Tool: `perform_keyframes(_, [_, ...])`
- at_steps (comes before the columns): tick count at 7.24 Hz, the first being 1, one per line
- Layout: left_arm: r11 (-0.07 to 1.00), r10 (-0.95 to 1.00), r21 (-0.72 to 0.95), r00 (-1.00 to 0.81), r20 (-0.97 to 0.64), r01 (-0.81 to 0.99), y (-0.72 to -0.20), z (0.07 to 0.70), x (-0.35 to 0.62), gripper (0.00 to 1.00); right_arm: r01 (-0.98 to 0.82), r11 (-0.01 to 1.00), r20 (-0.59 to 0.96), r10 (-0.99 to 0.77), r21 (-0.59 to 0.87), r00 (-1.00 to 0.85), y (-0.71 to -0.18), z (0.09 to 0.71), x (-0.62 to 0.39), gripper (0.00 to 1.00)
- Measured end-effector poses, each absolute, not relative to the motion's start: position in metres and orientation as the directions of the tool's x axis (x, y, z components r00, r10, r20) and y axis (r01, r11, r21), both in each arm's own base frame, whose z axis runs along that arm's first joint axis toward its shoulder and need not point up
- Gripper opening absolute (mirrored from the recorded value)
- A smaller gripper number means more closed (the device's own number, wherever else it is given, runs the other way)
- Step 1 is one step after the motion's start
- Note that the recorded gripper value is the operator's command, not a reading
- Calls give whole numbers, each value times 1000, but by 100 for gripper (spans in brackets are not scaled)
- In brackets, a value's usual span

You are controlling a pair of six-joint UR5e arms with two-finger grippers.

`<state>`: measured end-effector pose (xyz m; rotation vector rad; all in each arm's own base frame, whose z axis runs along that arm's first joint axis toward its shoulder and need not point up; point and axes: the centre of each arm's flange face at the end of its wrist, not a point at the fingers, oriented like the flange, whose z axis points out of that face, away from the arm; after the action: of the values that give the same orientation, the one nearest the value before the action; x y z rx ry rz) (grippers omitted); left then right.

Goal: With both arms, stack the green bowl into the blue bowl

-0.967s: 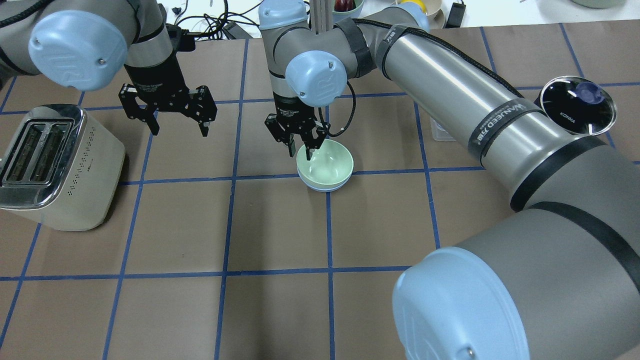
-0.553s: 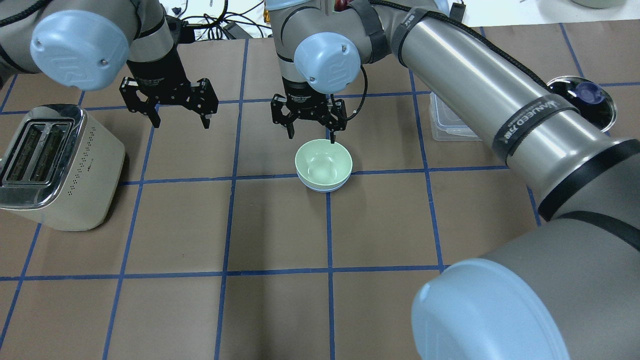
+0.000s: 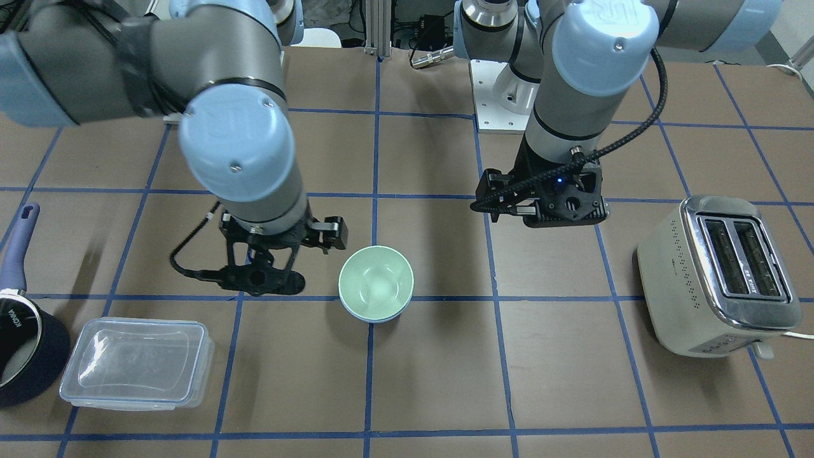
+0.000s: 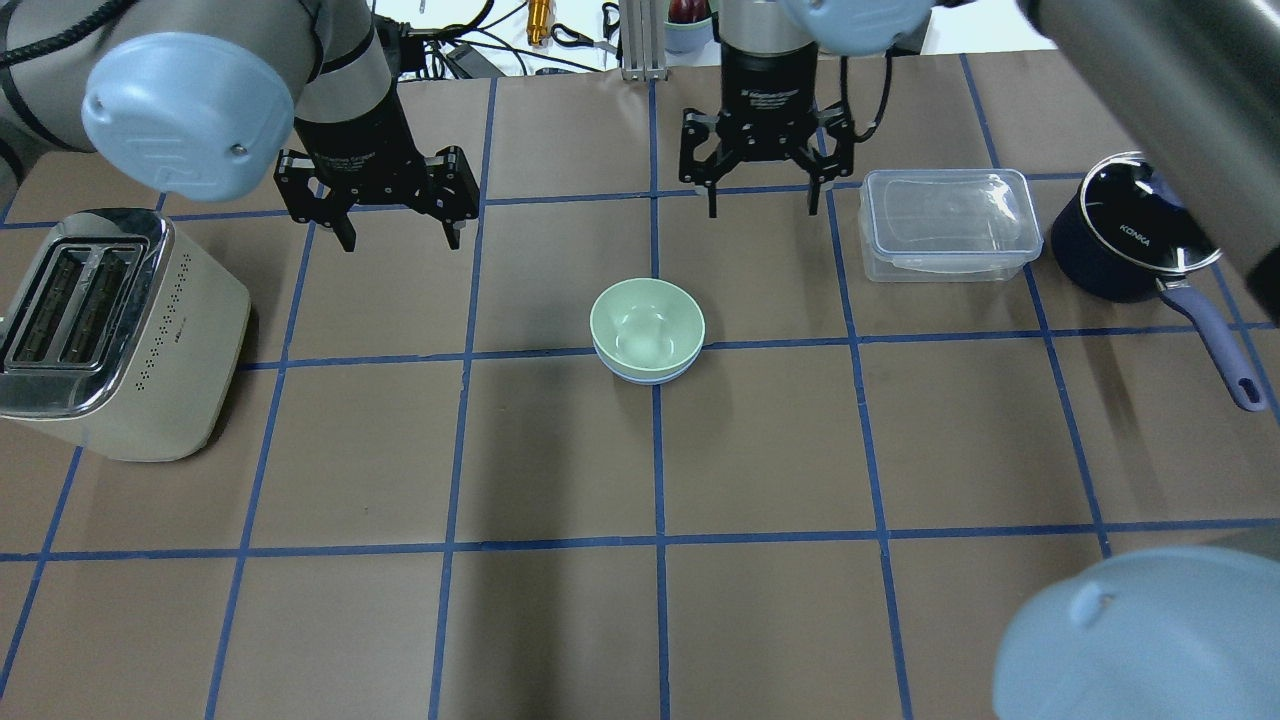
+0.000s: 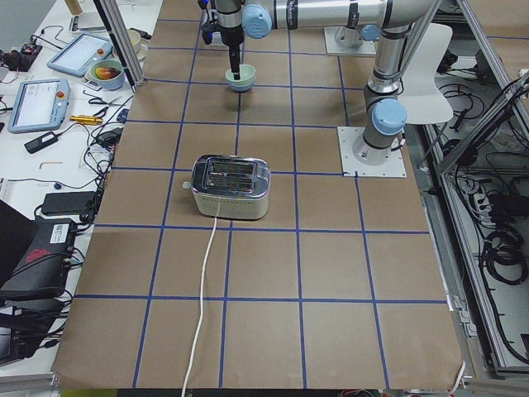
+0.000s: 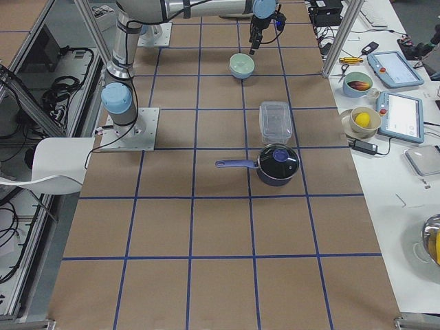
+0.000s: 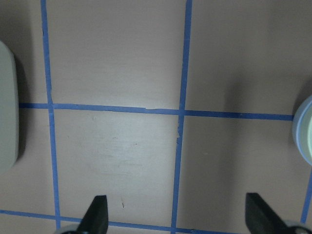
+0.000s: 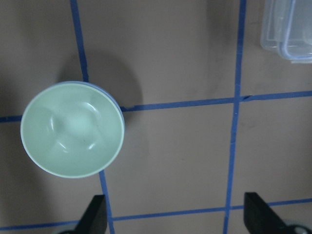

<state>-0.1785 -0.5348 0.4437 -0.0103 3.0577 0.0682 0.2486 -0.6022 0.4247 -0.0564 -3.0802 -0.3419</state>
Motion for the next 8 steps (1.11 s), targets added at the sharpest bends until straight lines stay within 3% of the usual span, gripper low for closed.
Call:
perform_keyframes(3, [984, 157, 90, -987, -20, 155, -507, 463, -184, 100, 18, 976, 20, 14, 217, -1000, -562, 452, 191, 100])
perform_keyframes(8, [987, 116, 115, -993, -8, 115, -495, 462, -168, 100, 96, 991, 9, 95, 89, -995, -504, 480, 175, 100])
